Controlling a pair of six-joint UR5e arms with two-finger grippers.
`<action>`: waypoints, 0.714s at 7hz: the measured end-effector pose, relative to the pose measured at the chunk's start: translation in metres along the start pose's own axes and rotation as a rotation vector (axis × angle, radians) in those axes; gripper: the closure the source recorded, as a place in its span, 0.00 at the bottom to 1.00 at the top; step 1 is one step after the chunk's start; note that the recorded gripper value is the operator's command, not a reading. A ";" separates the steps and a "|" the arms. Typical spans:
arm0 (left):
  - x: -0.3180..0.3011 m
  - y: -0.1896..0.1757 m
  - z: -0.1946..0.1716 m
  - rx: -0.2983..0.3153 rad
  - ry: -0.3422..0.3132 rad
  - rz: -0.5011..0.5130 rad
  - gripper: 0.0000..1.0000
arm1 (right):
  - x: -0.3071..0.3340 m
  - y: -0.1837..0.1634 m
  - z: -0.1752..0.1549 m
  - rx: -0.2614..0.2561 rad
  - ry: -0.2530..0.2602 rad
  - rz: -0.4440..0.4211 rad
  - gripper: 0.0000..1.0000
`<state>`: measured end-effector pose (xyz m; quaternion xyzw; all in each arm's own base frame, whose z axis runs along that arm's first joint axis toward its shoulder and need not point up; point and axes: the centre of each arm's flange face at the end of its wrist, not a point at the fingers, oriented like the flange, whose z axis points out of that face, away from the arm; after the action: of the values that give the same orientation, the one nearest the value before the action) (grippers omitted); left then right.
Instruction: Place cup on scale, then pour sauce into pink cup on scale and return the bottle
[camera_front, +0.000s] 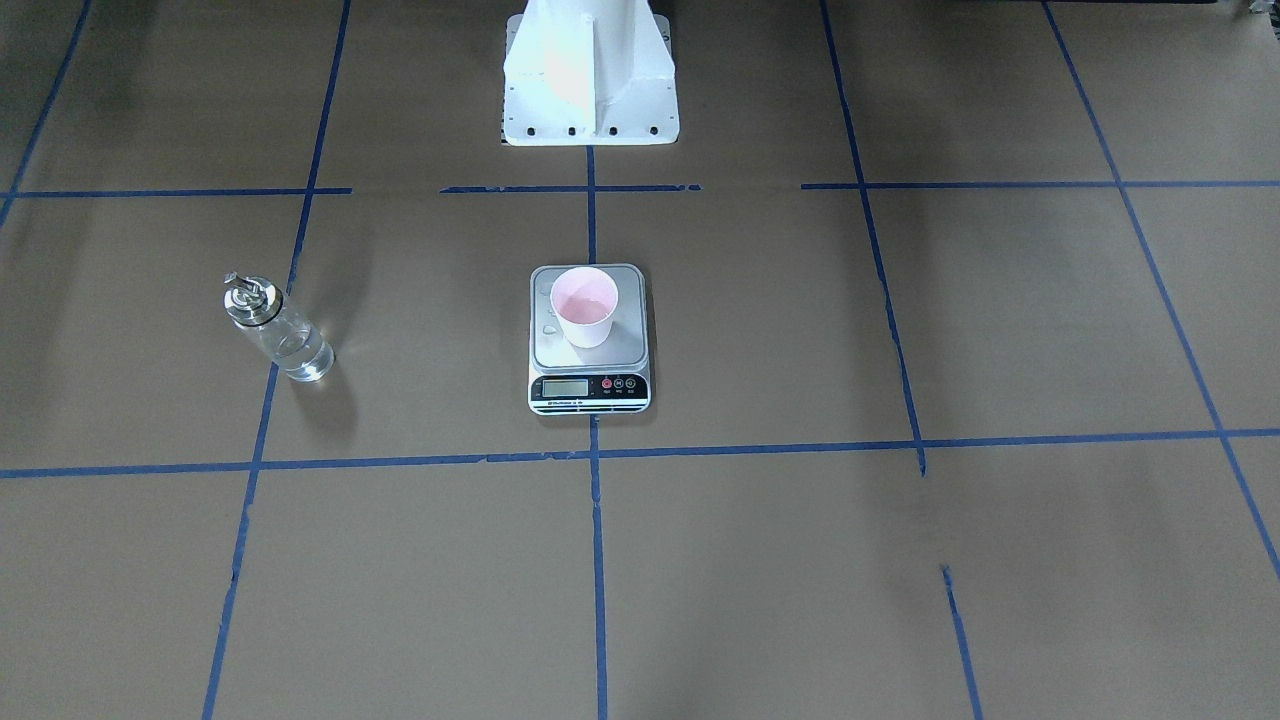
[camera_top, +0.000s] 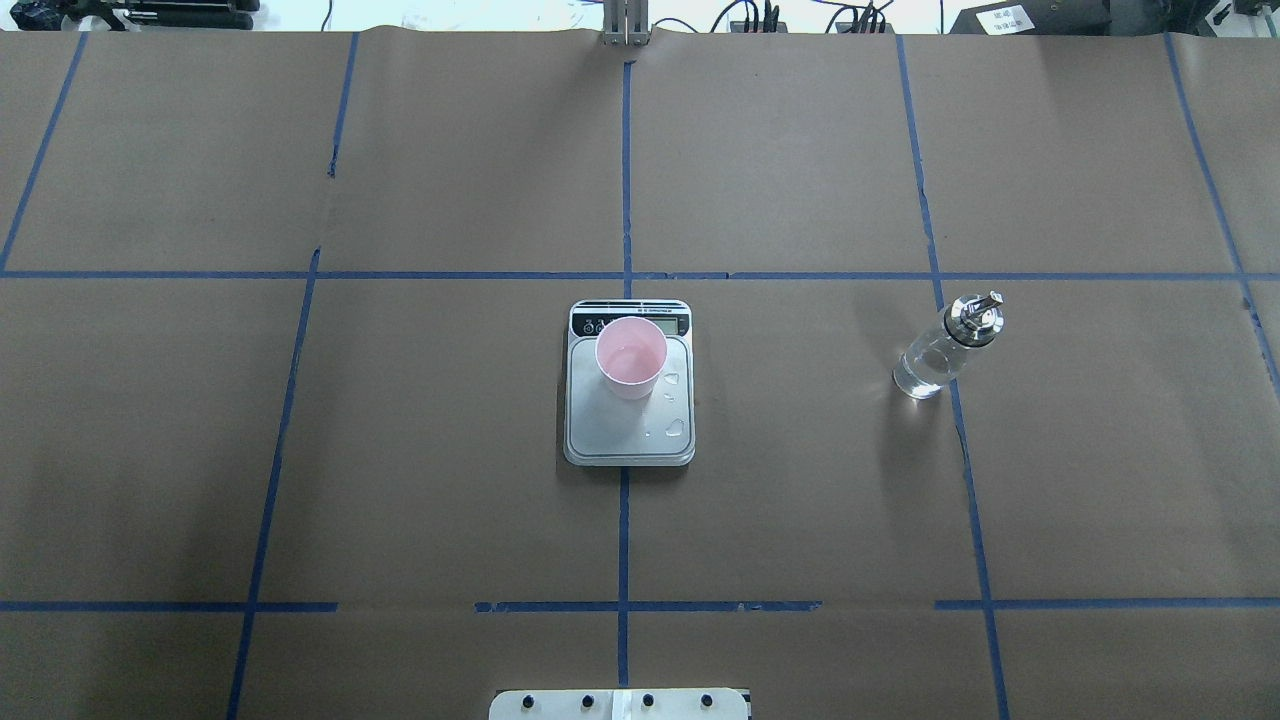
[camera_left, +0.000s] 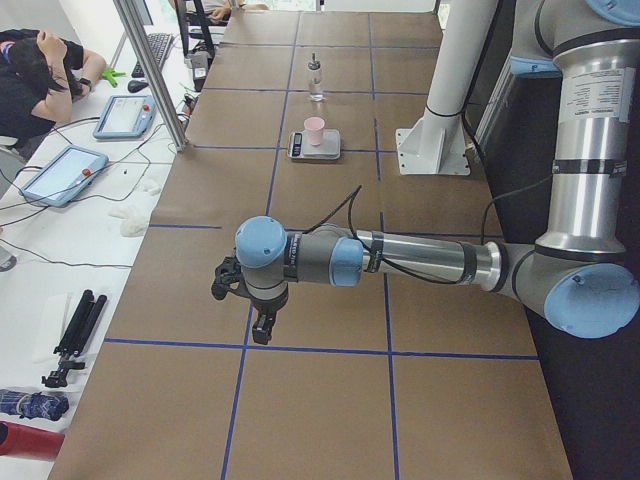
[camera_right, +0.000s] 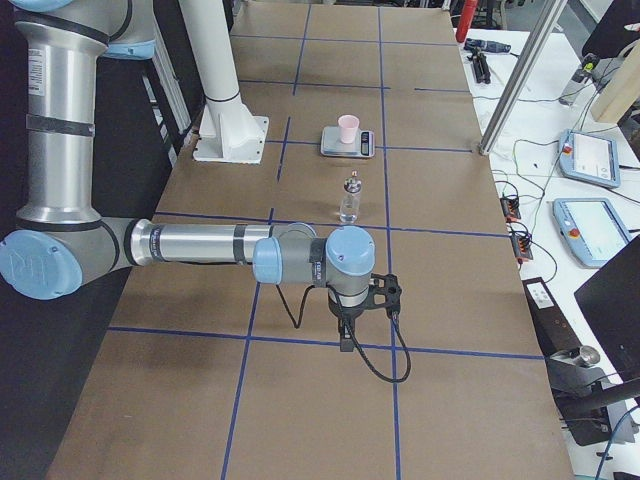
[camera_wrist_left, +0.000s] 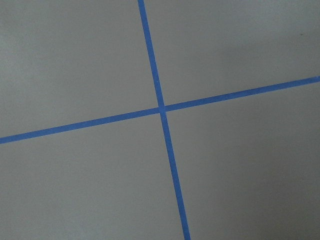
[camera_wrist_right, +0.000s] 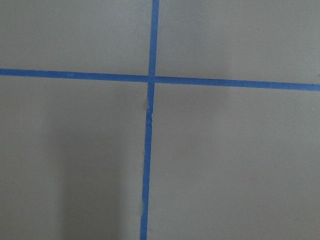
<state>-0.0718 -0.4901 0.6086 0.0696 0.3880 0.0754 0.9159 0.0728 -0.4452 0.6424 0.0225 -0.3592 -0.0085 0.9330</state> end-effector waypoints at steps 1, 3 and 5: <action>-0.001 0.000 0.001 -0.004 -0.002 -0.005 0.00 | 0.002 0.001 0.002 -0.003 0.000 0.004 0.00; 0.000 0.003 0.000 -0.004 -0.003 -0.003 0.00 | 0.003 0.001 0.002 -0.004 -0.001 0.006 0.00; 0.001 0.001 -0.001 0.003 -0.004 0.007 0.00 | 0.002 0.001 0.002 -0.002 -0.002 0.004 0.00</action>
<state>-0.0717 -0.4885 0.6077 0.0726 0.3860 0.0780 0.9163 0.0729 -0.4448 0.6450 0.0208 -0.3602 -0.0071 0.9326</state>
